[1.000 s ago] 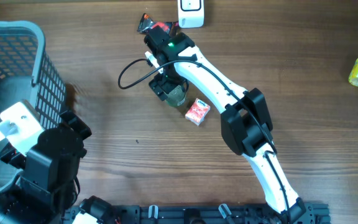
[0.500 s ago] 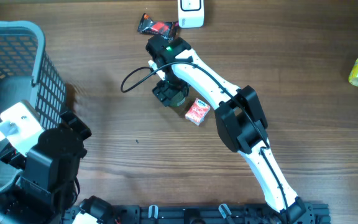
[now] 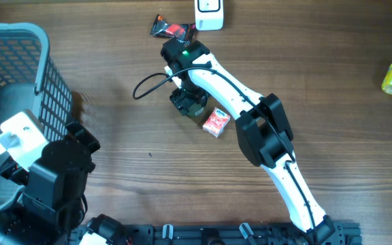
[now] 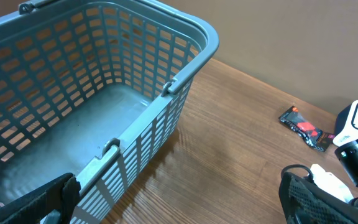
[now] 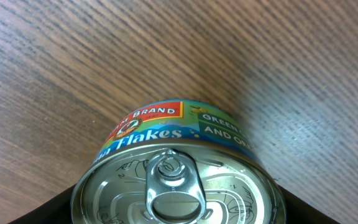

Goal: Scan the item barcode
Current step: 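Lift the tin can and carry it toward the scanner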

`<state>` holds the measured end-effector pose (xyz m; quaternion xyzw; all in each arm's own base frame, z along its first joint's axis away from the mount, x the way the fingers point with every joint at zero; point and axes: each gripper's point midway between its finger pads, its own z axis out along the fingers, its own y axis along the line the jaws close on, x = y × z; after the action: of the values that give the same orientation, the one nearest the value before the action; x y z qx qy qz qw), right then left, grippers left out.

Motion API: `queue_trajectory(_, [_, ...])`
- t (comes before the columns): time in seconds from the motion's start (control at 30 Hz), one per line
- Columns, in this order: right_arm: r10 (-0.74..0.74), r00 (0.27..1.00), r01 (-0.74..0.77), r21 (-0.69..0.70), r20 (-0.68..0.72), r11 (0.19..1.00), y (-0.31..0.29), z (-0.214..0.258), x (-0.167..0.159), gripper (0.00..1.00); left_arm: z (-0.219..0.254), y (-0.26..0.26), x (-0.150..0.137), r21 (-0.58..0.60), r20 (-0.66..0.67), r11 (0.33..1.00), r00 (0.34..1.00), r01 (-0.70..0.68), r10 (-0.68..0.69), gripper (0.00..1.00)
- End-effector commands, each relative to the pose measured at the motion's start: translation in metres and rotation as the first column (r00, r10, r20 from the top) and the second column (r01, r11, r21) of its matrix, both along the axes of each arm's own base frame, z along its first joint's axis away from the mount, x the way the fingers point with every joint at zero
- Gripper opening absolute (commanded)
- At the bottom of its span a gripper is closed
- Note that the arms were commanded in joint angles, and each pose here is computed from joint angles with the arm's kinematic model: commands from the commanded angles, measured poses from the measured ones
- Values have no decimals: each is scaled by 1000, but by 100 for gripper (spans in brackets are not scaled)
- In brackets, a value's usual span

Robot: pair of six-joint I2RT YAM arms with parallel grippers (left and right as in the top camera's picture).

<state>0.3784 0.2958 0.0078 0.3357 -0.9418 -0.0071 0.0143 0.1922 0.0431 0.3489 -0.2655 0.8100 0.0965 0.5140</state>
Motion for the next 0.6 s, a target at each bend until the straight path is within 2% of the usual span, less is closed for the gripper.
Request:
queue_trajectory(0.0, [-69,997,69,14,-39,997,2,-7,-5,78,1,5,-1,24,0,1000,1000,-19,19,100])
queue_trajectory(0.17, [-136,989,136,-3,-53,991,-1,-6,-8,78,1,5,-1,24,0,1000,1000,-19,19,100])
queue_trajectory(0.33, [-188,979,186,-37,-80,982,-7,-2,-15,72,1,5,-1,24,-1,1000,1000,-19,19,100])
queue_trajectory(0.57, [-289,950,291,-1,-119,957,-8,30,-12,72,1,5,-1,23,0,1000,1000,-19,19,100])
